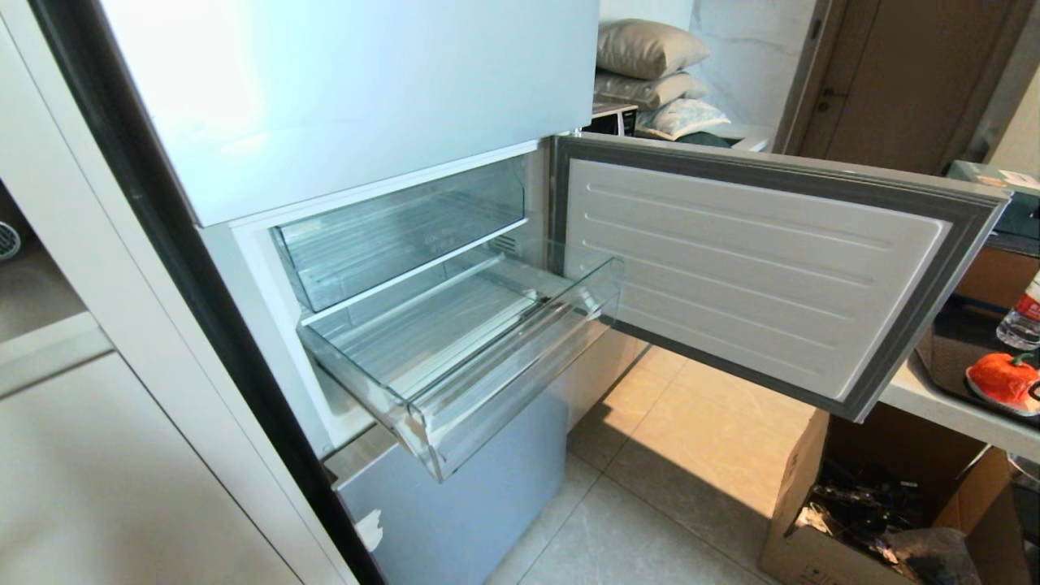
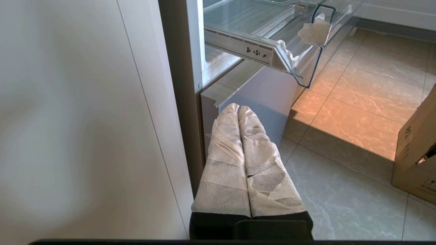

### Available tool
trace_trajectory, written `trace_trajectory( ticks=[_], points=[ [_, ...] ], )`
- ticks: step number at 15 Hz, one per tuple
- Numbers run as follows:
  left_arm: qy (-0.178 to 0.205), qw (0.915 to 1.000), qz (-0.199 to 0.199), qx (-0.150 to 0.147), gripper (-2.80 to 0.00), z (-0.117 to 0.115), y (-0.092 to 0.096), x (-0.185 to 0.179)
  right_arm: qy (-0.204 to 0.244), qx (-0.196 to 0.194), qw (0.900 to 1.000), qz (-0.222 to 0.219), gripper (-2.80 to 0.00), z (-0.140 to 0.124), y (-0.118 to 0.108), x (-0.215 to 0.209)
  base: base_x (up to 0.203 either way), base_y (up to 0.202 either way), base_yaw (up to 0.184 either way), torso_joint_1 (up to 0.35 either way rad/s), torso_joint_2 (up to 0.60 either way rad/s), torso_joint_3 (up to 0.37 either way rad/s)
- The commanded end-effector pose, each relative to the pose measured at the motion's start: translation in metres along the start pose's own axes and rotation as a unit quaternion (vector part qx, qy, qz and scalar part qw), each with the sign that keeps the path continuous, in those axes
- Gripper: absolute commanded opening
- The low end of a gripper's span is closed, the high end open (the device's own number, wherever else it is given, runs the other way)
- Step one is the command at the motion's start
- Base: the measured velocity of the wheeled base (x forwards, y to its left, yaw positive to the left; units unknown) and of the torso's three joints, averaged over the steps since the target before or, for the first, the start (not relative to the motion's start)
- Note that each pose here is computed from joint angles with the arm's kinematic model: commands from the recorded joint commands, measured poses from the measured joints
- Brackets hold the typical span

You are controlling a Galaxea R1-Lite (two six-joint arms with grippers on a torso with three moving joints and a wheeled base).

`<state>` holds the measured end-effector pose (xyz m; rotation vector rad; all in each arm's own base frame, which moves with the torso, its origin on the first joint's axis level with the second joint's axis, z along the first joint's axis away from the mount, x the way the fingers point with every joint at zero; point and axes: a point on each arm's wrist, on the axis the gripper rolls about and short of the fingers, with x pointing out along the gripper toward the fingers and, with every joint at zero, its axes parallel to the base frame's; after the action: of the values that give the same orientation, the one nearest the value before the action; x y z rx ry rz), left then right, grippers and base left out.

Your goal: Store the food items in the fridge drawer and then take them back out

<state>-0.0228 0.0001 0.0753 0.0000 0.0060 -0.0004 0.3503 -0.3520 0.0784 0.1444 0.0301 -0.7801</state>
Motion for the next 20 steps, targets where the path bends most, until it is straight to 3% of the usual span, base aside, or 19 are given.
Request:
trace_trajectory(
  ticks=[1, 16, 17, 20],
  points=[
    [0.0, 1.0, 0.0, 0.0, -2.8, 0.0, 0.0, 0.0, 0.005, 0.0, 1.0, -0.001, 0.0, -0.008, -0.001, 0.003, 0.0, 0.0, 0.0, 0.0, 0.0, 0.0],
    [0.0, 1.0, 0.0, 0.0, -2.8, 0.0, 0.0, 0.0, 0.001, -0.004, 1.0, 0.002, 0.0, -0.035, -0.011, 0.028, 0.0, 0.0, 0.0, 0.0, 0.0, 0.0],
    [0.001, 1.0, 0.0, 0.0, -2.8, 0.0, 0.0, 0.0, 0.002, -0.003, 1.0, 0.007, -2.8, -0.036, -0.011, 0.028, 0.0, 0.0, 0.0, 0.0, 0.0, 0.0],
    [0.0, 1.0, 0.0, 0.0, -2.8, 0.0, 0.0, 0.0, 0.003, -0.003, 1.0, 0.01, -2.8, -0.035, -0.011, 0.028, 0.0, 0.0, 0.0, 0.0, 0.0, 0.0]
  ],
)
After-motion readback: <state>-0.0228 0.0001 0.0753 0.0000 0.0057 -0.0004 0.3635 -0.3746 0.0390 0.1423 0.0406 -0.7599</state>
